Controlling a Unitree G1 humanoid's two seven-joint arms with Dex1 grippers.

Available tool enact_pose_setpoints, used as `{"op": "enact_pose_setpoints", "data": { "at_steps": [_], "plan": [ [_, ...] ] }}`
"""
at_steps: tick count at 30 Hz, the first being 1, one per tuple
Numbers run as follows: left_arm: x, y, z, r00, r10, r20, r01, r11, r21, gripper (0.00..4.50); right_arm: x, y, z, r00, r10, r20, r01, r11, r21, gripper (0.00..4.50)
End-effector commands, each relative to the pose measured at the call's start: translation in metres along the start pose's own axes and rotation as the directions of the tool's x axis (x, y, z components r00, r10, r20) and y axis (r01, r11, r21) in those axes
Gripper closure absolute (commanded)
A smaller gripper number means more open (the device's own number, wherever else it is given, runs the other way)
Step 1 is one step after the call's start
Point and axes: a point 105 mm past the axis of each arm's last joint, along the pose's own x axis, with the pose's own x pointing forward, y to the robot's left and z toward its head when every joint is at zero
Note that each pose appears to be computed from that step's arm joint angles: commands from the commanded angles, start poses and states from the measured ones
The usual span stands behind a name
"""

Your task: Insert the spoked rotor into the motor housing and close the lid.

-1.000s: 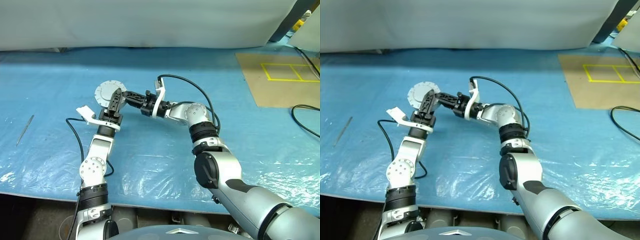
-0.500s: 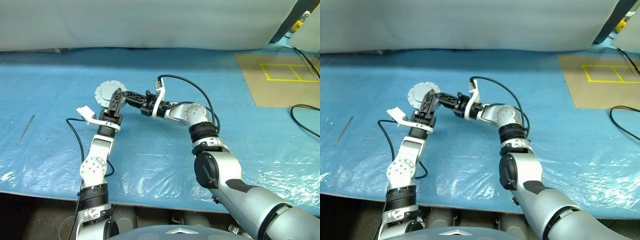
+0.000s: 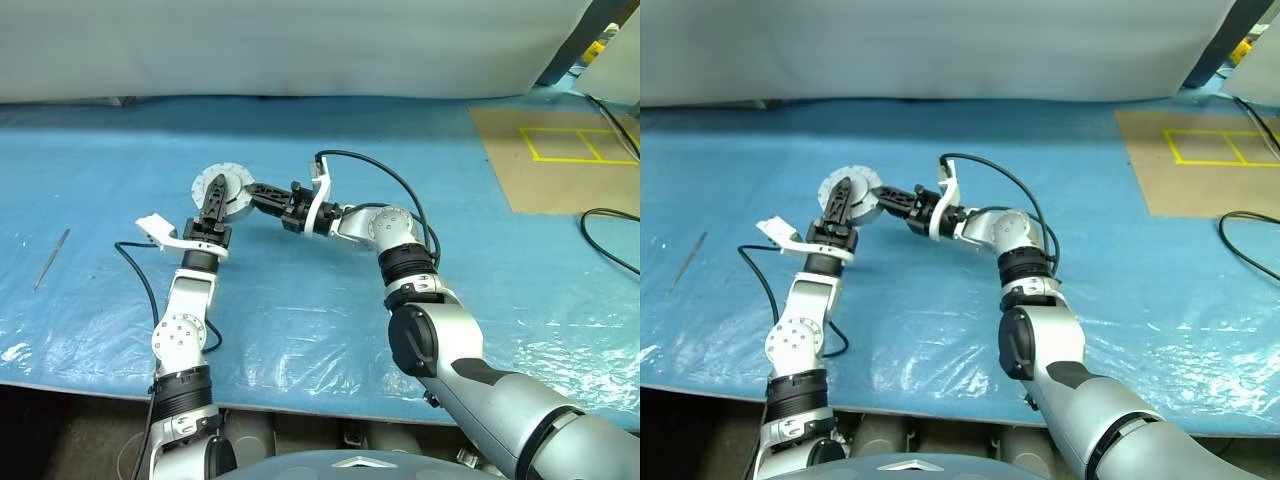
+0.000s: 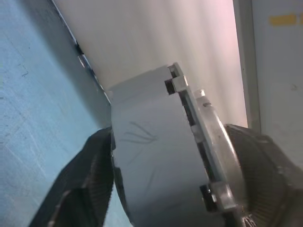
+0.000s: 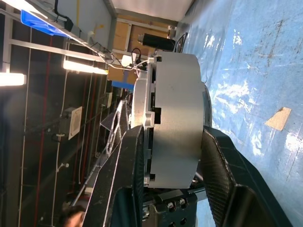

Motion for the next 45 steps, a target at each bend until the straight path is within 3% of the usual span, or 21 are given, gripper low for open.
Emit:
{"op": "enact_pose_setpoints", "data": {
  "at_steps": [1,9,16,20,26,32,37,45],
  "plan": [
    [0.004,-0.012,0.004,0.999,-0.048,0.008,0.048,0.999,0.014,1.53,0.011,0.02,0.0,0.996,0.09,0.009,-0.09,0.996,-0.004,3.21],
    [0.004,-0.013,-0.006,0.998,-0.043,-0.035,0.042,0.999,-0.008,1.56,0.011,0.021,-0.001,0.996,0.093,0.001,-0.093,0.996,-0.016,3.21],
    [0.005,-0.018,0.0,0.998,-0.059,0.03,0.062,0.992,-0.114,1.56,0.011,0.02,0.003,0.998,0.066,0.018,-0.064,0.995,-0.078,0.84],
    [0.006,-0.02,0.012,0.992,-0.06,0.107,0.078,0.981,-0.175,1.56,0.011,0.012,0.007,0.999,0.021,0.045,-0.016,0.994,-0.112,0.84],
    [0.002,-0.007,0.052,0.949,-0.001,0.316,0.068,0.977,-0.2,1.56,0.011,-0.004,0.01,0.995,-0.066,0.076,0.079,0.981,-0.178,0.84],
    [-0.015,0.051,0.1,0.835,0.218,0.505,-0.168,0.975,-0.143,1.56,0.011,-0.006,0.009,0.995,-0.073,0.069,0.085,0.976,-0.199,0.84],
    [-0.026,0.086,0.12,0.768,0.323,0.554,-0.316,0.942,-0.111,1.56,0.01,-0.004,0.009,0.996,-0.068,0.063,0.08,0.975,-0.207,0.84],
    [-0.035,0.104,0.123,0.736,0.384,0.558,-0.406,0.909,-0.09,1.56,0.01,-0.003,0.008,0.996,-0.065,0.054,0.075,0.972,-0.222,0.84]
  ]
}}
